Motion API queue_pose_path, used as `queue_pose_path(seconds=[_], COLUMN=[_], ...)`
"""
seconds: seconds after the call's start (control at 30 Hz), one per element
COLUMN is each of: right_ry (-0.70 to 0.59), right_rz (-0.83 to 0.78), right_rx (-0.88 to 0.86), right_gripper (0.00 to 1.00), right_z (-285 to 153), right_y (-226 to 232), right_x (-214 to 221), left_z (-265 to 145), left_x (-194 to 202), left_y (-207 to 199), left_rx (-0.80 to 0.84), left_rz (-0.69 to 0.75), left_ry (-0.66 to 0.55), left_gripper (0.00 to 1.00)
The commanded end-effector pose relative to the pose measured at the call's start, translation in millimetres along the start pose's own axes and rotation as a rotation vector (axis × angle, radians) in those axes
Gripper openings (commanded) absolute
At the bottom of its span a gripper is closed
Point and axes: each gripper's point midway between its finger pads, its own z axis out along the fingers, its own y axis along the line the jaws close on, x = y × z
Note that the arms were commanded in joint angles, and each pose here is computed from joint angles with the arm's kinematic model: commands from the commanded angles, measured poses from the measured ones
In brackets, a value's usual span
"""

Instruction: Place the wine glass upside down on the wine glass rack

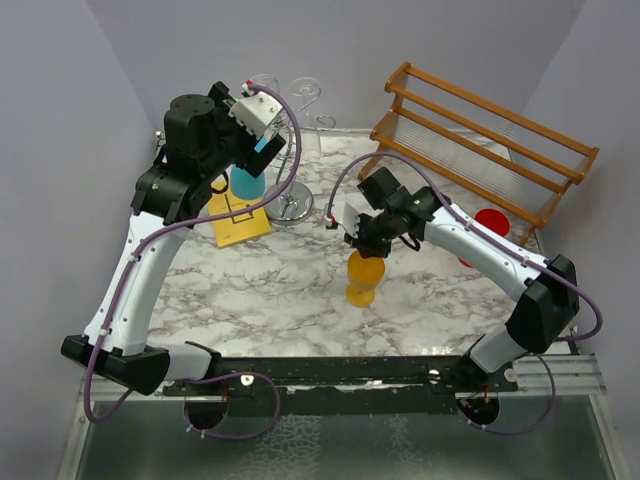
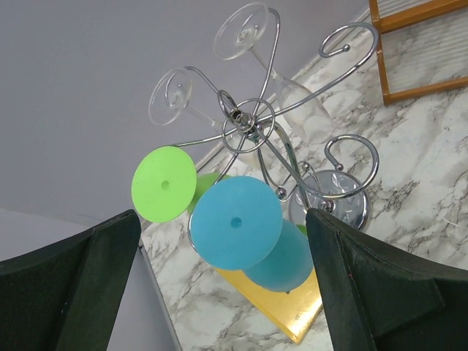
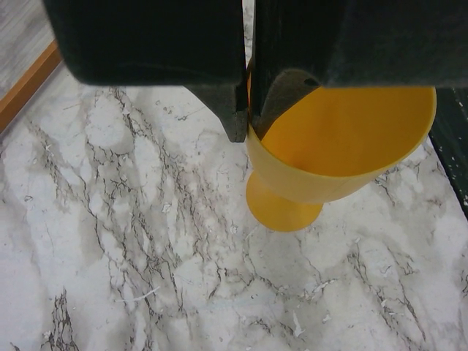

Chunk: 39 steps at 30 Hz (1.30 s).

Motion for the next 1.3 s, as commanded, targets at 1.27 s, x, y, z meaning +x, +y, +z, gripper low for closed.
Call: queue_pose_path(seconds=[1.27], right_ry=[-0.774], right_rz=[0.151], right_rx=[0.827], right_gripper=[0.01], right_z=[-324.8], right_y=[-64.6], right_x=[-44.4], left_z=[1.2], left_x=[-102.3], left_y=[-53.2], left_rx=[0.379], left_rz=[-0.532], left_ry=[-0.335], left_gripper=[0.95])
